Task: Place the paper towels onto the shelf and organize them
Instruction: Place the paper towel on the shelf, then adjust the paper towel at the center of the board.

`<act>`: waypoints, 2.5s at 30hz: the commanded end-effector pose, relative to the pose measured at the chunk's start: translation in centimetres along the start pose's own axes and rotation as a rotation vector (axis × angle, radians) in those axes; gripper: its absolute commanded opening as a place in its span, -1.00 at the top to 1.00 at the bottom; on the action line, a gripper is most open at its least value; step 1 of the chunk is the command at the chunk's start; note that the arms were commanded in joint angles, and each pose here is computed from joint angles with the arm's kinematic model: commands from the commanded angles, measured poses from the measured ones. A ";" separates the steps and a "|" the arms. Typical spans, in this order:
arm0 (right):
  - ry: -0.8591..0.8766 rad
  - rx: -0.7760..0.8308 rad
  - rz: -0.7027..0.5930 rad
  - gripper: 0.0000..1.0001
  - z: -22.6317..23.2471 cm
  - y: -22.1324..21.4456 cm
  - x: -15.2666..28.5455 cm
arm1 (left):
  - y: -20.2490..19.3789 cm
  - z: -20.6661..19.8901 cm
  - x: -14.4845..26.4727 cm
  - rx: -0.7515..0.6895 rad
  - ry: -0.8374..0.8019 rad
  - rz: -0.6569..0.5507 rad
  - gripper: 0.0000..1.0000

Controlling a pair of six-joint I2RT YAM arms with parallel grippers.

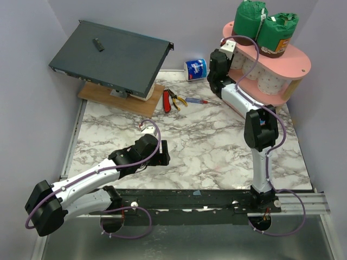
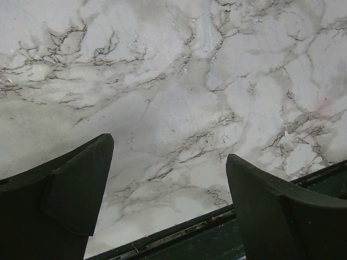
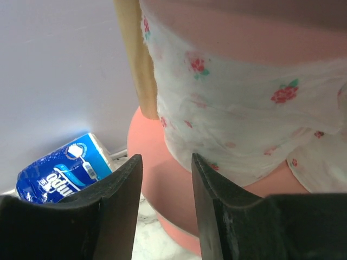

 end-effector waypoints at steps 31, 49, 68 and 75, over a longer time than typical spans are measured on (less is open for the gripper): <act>0.169 -0.281 0.061 -0.50 -13.6 14.0 24.1 | 3.2 -2.9 0.4 0.046 -0.213 -0.098 -0.82; 0.548 -0.267 0.559 -0.48 -15.9 -0.9 28.6 | 4.2 -2.6 1.9 0.077 -0.176 -0.162 -0.82; 0.503 -0.305 0.664 -0.48 -16.8 -5.0 29.0 | 10.0 -3.3 9.8 0.343 -0.010 -0.215 -0.95; 0.397 -0.335 0.645 -0.49 -17.9 -6.0 28.9 | 11.3 -4.9 11.3 0.427 0.055 -0.001 -0.96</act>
Point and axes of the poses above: each gripper's point midway between its finger pads, its own x axis back along the fingers, its own z axis along the line the jaws close on, y = z × x, the point moved 10 cm from there along x, back along the fingers, and after that the axes turned 9 degrees about -x, right-handed, at the moved point
